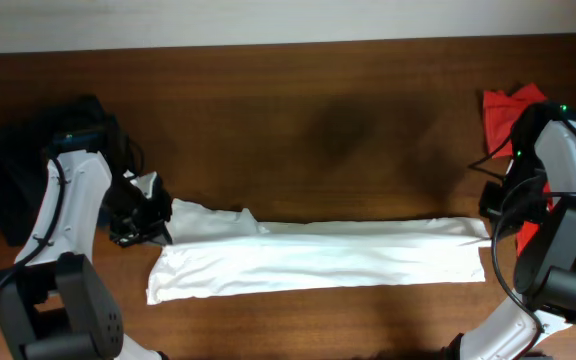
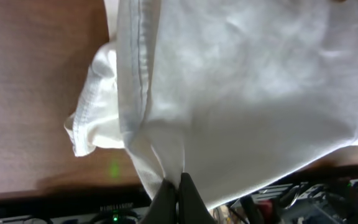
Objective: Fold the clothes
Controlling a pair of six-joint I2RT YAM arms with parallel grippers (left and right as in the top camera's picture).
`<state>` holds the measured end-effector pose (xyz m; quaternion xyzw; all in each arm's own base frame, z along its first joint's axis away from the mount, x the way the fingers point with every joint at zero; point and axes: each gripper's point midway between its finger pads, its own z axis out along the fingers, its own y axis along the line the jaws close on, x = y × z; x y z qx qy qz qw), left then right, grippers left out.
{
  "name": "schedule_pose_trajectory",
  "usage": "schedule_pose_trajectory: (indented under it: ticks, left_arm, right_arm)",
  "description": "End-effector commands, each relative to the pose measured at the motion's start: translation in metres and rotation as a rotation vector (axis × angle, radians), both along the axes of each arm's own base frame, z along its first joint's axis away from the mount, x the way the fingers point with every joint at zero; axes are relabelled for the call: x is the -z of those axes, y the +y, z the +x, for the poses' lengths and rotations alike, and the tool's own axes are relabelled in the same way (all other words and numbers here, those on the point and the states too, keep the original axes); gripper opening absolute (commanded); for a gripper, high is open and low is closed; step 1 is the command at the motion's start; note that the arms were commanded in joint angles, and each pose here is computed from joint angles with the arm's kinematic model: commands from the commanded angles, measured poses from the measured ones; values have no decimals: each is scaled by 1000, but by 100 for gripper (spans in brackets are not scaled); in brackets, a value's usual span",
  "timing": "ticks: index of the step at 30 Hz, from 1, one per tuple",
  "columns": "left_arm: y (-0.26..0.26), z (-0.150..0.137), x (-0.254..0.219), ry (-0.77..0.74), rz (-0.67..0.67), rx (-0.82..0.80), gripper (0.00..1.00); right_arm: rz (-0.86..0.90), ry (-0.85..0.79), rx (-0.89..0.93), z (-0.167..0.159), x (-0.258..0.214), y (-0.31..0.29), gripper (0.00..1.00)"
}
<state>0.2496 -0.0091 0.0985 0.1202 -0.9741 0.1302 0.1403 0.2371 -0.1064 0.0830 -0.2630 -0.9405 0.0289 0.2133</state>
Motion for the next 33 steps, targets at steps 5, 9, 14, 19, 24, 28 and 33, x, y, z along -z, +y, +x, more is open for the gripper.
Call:
schedule_pose_trajectory:
  ticks: [5,9,14,19,24,28,33]
  left_arm:
    - [-1,-36,11,102,0,25,27]
    - [2,-39,11,114,20,32,33]
    - [-19,-7,6,-19,-88,5,33]
    - [-54,26,6,-178,-161,87,34]
    - [-95,50,9,-310,-164,212,34]
    - [-117,62,17,-347,-112,212,36]
    - [-141,68,34,-348,-110,234,39]
  right_arm:
    - [-59,22,1,-5,0,-9,9]
    - [-58,22,1,-5,0,-9,14]
    - [-30,13,11,-3,1,-3,18]
    - [106,-34,-16,4,2,16,18]
    - [167,-59,-43,8,3,27,19]
    - [167,-60,-43,8,8,28,19]
    - [170,-52,-42,3,17,30,20]
